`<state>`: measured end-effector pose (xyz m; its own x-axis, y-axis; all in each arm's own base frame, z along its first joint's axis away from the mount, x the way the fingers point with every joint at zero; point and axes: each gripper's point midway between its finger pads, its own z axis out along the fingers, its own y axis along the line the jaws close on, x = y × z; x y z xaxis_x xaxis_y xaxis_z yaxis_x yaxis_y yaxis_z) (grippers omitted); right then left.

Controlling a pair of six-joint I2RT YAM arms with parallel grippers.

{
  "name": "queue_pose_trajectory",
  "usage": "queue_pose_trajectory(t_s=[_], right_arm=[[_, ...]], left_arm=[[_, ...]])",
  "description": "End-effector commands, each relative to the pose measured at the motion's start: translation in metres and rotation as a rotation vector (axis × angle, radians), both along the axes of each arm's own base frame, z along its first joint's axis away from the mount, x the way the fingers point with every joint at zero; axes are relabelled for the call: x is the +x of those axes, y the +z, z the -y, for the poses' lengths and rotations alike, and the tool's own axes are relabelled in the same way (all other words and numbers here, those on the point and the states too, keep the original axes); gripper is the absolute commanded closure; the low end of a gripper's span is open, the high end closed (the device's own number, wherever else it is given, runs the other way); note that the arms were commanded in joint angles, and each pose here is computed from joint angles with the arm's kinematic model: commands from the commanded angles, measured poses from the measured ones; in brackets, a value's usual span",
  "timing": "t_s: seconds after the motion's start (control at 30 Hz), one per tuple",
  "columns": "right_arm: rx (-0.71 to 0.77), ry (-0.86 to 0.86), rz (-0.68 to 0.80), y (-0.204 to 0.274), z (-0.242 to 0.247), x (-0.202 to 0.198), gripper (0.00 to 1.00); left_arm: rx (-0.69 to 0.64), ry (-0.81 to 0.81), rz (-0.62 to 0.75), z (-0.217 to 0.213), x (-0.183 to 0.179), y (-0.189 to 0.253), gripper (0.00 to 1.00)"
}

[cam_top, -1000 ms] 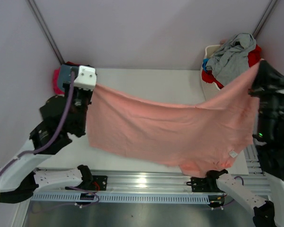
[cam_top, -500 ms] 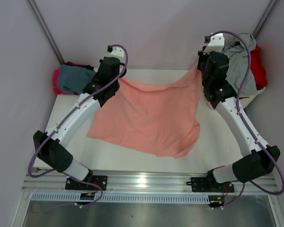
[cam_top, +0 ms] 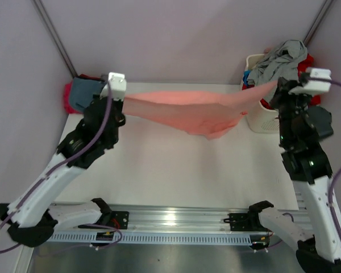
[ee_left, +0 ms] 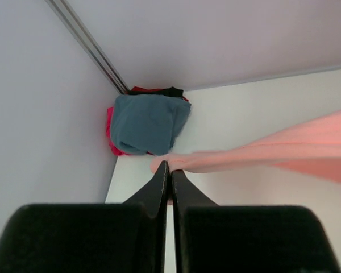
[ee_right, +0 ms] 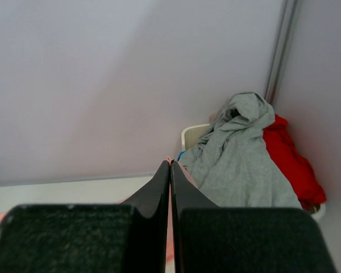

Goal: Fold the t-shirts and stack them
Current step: Flatten out the tshirt

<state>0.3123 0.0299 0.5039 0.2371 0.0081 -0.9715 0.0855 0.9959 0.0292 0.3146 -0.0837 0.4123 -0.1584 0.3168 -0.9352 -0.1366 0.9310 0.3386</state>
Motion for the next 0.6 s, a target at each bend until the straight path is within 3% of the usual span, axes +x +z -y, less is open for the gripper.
queue_pose_trajectory(t_s=[0.0,0.17,0.2,0.37,0.57], right_arm=[[0.058,0.025,-0.019,-0.011,0.012,-0.048,1.00],[0.139,0.098,0.071,0.025,0.024,-0.121,1.00],[0.135,0.117,0.075,0.028,0.024,-0.129,1.00],[0.187,0.114,0.214,0.075,0.043,-0.170,1.00],[0.186,0.073,0.267,0.097,0.054,-0.177,1.00]], left_arm=[[-0.103,0.034,0.014,-0.034,-0.058,0.003,1.00],[-0.064,-0.018,-0.007,-0.064,-0.112,0.011,1.00],[-0.148,-0.027,0.013,-0.068,-0.119,0.019,1.00],[-0.280,-0.087,0.056,-0.098,-0.144,0.047,1.00],[-0.150,-0.049,0.115,-0.107,-0.139,0.068,1.00]])
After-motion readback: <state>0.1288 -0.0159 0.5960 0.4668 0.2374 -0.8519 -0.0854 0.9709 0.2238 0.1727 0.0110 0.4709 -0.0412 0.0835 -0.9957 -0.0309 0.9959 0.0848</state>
